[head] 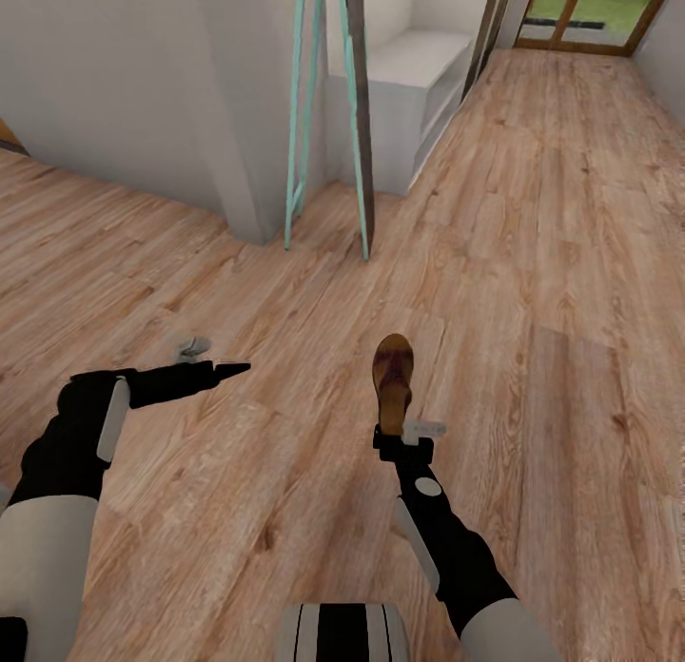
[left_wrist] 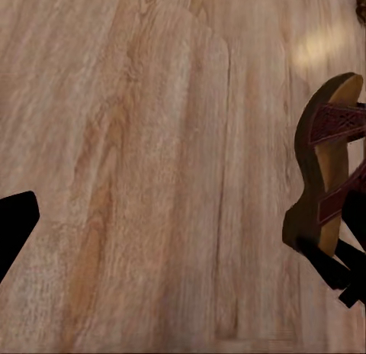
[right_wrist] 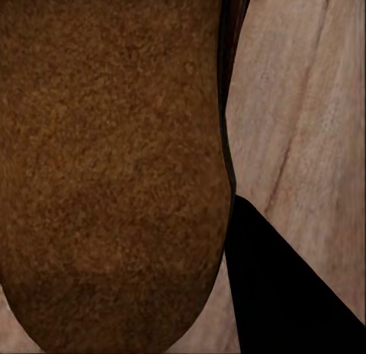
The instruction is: Pick up the two gym shoes and the two sandals from the corridor floor and place them onto the hallstand (shoe rack) in the corridor, making sure they are on the rack and not on the floor. Arrange them so the two gym shoes are next to each other and the two sandals are next to each other.
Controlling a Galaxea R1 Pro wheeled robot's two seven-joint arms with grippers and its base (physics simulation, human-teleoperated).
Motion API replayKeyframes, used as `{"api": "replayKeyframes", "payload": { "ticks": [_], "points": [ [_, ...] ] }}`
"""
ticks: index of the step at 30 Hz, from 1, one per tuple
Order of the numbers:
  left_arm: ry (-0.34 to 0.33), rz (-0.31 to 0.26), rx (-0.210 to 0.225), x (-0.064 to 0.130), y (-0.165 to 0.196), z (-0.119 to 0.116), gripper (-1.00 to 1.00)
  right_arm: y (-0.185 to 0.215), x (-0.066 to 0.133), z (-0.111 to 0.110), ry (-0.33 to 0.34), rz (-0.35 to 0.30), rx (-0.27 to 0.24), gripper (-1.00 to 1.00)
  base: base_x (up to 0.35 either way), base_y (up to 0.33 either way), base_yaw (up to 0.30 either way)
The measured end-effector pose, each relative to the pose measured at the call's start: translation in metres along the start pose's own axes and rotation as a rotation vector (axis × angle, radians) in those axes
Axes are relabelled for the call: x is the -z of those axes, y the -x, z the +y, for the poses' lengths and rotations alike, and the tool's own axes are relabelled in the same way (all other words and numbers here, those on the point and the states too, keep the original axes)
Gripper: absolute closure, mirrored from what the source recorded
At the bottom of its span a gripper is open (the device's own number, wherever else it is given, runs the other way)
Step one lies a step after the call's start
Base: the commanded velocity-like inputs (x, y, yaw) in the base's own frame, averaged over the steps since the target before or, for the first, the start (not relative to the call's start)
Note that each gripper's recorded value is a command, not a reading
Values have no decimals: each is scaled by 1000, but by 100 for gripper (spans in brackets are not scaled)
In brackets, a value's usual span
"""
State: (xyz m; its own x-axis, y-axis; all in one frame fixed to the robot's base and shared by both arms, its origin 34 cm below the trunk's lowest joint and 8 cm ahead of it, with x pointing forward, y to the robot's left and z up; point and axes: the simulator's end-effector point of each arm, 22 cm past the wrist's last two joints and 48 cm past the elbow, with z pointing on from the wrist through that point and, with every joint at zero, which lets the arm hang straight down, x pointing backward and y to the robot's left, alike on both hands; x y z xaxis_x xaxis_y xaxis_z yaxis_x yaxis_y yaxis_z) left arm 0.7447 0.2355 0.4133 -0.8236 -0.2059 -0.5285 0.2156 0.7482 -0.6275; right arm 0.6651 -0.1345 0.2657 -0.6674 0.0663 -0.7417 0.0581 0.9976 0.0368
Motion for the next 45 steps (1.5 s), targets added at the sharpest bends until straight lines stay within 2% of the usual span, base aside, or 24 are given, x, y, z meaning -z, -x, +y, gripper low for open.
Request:
{"api": "replayKeyframes", "payload": {
  "ticks": [4, 8, 13, 15, 17, 20, 22, 25, 29, 32, 35, 39, 45],
  "points": [
    [43, -3, -23, 3, -26, 17, -100, 1, -1, -12, -12, -4, 13, 100, 0, 0, -232],
    [131, 23, -23, 8, -75, 45, -100, 6, -4, -48, -53, -22, 58, 100, 0, 0, -232],
    [180, -14, -85, 14, -124, 63, -100, 14, -4, -87, -95, -42, 107, 100, 0, 0, -232],
    [212, -40, -122, 21, -153, 73, -100, 1, 0, -113, -122, -25, 134, 100, 0, 0, -232],
    [237, -57, -140, 26, -176, 80, -100, -14, 6, -130, -138, -7, 153, 100, 0, 0, -232],
    [268, -72, -145, 28, -209, 86, -100, -38, 17, -143, -147, 15, 169, 100, 0, 0, -232],
    [331, -82, -132, 30, -263, 98, -100, -83, 41, -152, -148, 44, 175, 100, 0, 0, -232],
    [387, -92, -130, 42, -309, 110, -100, -125, 70, -156, -142, 70, 176, 100, 0, 0, -232],
    [415, -76, -131, 59, -350, 112, -100, -165, 100, -159, -135, 98, 174, 100, 0, 0, -232],
    [433, -69, -136, 76, -380, 111, -100, -190, 132, -158, -119, 74, 184, 100, 0, 0, -232],
    [443, -73, -148, 91, -398, 108, -100, -203, 153, -155, -99, 51, 212, 100, 0, 0, -232],
    [450, -78, -162, 103, -411, 104, -100, -227, 170, -157, -87, 69, 238, 100, 0, 0, -232],
    [451, -81, -170, 107, -413, 102, -100, -240, 180, -159, -79, 57, 244, 100, 0, 0, -232]
  ]
}}
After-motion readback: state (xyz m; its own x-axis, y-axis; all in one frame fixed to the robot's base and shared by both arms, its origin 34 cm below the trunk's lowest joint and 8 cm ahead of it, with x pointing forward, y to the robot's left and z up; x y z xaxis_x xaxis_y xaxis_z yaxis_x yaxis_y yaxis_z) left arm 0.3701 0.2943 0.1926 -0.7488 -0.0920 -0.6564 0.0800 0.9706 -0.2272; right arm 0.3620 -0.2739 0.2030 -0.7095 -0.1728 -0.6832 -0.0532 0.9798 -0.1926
